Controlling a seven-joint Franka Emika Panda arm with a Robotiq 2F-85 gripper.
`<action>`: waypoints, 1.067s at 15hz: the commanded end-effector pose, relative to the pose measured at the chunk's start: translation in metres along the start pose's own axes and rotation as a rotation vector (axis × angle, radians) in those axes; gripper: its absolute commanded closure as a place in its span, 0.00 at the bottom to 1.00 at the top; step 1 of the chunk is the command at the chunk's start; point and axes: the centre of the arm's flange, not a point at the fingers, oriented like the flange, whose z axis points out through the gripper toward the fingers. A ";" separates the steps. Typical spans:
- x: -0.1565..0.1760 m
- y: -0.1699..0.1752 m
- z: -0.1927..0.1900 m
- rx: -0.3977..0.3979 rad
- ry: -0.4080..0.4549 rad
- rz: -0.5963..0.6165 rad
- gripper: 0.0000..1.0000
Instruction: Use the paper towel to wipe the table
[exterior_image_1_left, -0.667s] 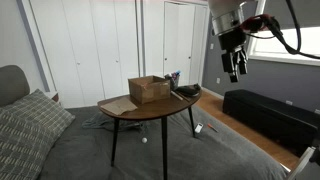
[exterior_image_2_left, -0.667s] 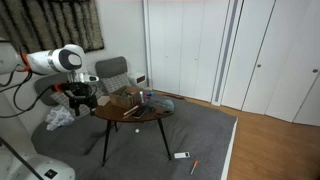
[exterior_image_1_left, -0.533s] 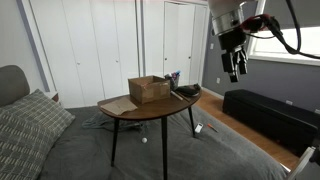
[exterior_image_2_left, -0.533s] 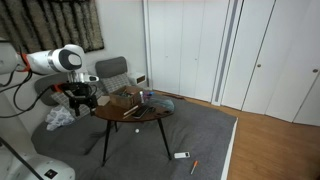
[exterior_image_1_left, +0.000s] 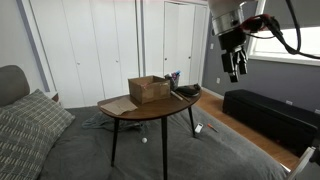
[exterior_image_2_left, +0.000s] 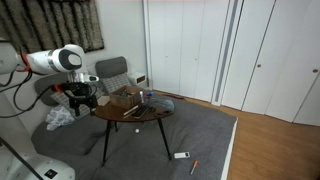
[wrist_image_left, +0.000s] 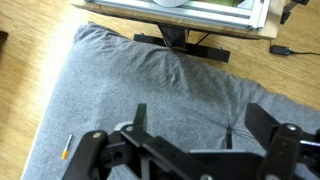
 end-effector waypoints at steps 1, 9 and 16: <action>0.003 -0.003 -0.003 -0.013 -0.014 0.003 0.00; 0.029 -0.111 -0.100 0.030 0.194 -0.137 0.00; 0.069 -0.211 -0.148 0.083 0.314 -0.121 0.00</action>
